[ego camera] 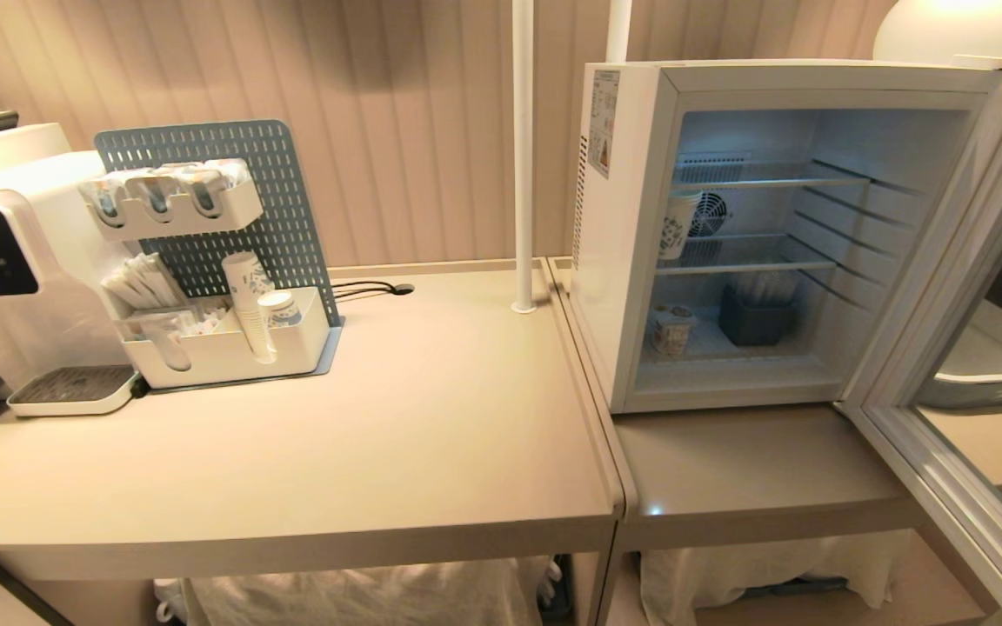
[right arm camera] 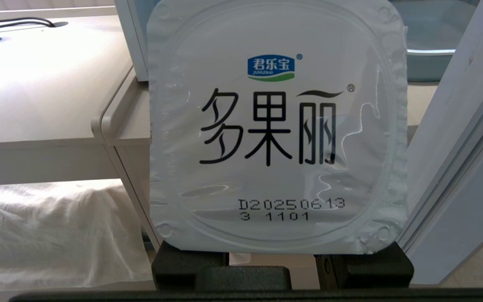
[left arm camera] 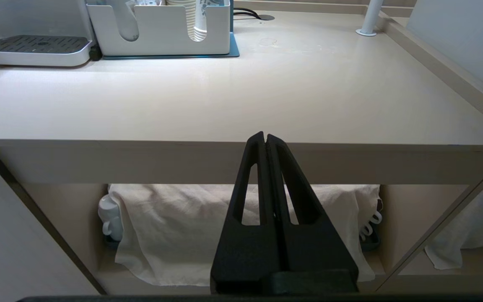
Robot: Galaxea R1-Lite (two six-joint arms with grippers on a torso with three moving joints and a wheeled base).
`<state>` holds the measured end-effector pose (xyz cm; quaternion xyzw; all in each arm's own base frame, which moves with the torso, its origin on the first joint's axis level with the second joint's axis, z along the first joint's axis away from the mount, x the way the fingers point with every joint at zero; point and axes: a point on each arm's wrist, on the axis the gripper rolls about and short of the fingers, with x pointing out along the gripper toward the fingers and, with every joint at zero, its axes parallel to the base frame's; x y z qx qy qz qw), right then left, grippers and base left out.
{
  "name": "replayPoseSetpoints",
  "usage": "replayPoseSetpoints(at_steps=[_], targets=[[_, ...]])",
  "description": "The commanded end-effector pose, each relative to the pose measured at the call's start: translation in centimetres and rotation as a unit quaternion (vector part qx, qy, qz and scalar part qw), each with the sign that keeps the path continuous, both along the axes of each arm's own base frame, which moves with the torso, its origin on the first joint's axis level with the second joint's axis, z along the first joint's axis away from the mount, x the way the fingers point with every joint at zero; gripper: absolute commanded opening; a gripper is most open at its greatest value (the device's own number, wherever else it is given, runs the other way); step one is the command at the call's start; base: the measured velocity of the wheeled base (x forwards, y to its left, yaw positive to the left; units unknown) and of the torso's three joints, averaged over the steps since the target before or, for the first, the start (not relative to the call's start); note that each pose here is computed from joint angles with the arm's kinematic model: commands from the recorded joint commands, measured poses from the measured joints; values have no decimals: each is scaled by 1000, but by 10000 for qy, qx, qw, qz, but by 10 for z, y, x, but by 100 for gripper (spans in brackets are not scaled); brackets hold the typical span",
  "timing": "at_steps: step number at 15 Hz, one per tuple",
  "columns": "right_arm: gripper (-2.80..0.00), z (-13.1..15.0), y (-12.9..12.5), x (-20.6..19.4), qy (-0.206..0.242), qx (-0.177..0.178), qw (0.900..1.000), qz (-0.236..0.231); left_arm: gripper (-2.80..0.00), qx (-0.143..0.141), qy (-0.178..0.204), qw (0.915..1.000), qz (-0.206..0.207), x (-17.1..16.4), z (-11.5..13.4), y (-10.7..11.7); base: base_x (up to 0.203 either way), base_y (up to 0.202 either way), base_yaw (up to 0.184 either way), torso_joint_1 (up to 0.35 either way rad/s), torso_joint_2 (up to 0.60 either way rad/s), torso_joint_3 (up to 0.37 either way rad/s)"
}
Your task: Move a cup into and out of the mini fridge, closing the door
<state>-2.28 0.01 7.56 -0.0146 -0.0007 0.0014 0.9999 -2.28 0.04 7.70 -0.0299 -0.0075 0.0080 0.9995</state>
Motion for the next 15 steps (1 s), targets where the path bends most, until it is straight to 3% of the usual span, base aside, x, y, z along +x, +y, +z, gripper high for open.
replayPoseSetpoints(at_steps=[1, 15], targets=[[-280, 0, 0, 0, 15, 0, 10000, 2, -280, -8, 18, 10000, 2, 0, -1, 0, 0, 0, 0, 0, 0, 0], [-280, 0, 0, 0, 23, 0, 10000, 2, -280, -8, 18, 10000, 2, 0, -1, 0, 0, 13, -3, 0, 1, 0]])
